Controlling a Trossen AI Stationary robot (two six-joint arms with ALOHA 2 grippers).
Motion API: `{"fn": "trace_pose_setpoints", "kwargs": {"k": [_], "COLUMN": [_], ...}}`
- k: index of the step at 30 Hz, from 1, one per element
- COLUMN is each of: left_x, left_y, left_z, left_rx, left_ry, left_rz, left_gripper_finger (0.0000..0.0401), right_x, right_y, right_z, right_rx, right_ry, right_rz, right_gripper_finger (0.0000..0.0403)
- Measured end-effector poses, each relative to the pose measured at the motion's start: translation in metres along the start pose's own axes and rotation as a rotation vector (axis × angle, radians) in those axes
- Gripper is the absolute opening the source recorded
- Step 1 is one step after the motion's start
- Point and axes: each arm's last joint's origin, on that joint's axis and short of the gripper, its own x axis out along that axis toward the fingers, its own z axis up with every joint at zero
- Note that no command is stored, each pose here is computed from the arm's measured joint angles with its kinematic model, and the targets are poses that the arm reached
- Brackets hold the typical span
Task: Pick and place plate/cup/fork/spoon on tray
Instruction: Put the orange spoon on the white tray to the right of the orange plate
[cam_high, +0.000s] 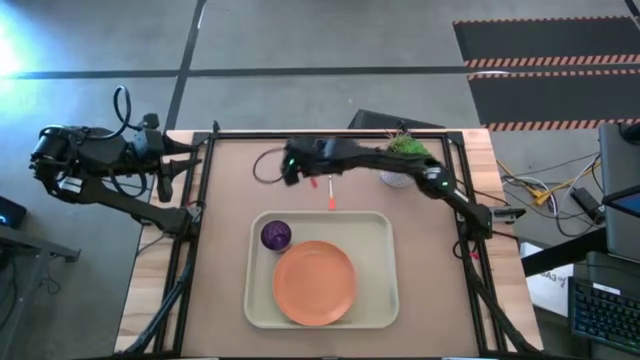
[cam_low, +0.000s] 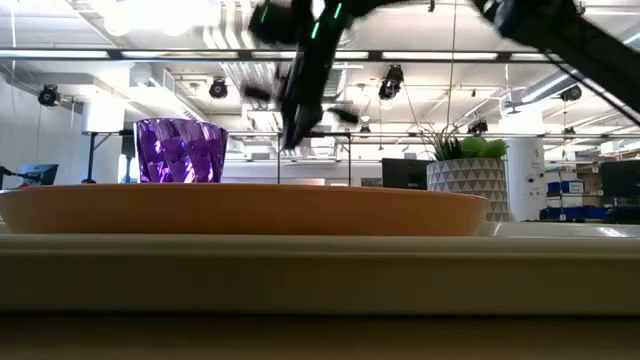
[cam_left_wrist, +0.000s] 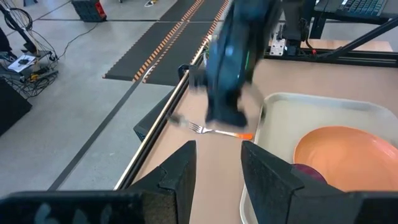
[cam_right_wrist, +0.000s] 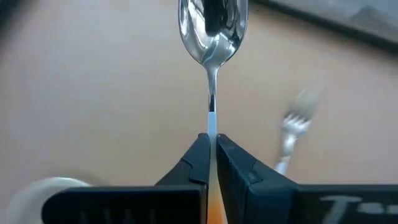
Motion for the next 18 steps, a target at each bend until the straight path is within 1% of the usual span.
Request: {"fn": "trace_pose_setpoints", "kwargs": {"k": [2,4,8,10,13,16,18], "left_x": [0.000,0.000,0.001,0.002,0.002,0.002,0.003], "left_y": [0.000,0.000,-0.001,-0.001,-0.001,-0.001,-0.001], "left_z": [0.000,0.000,0.000,0.000,-0.001,-0.001,-0.001], "left_rx": [0.000,0.001,0.003,0.005,0.006,0.007,0.007], "left_ry": [0.000,0.002,0.004,0.005,0.007,0.008,0.009], "left_rz": [0.000,0.000,0.006,0.008,0.008,0.008,0.008], "left_gripper_finger": [0.0111,0.0111,0.0111,0.0111,0.0111,0.0111,0.0111], "right_x": [-0.031,-0.056,-0.103,-0.124,-0.142,-0.143,-0.141], "right_y": [-0.004,-0.005,0.003,0.012,0.028,0.042,0.047], "right_z": [0.001,-0.012,-0.065,-0.091,-0.129,-0.172,-0.199], "right_rx": [0.014,0.025,0.089,0.151,0.245,0.342,0.393], "right_ry": [-0.013,0.006,0.053,0.046,0.007,-0.013,-0.013], "right_rz": [-0.015,-0.061,-0.169,-0.169,-0.125,-0.131,-0.151], "right_gripper_finger": [0.0008,0.0008,0.0008,0.0008,0.0008,0.0008,0.0008]}}
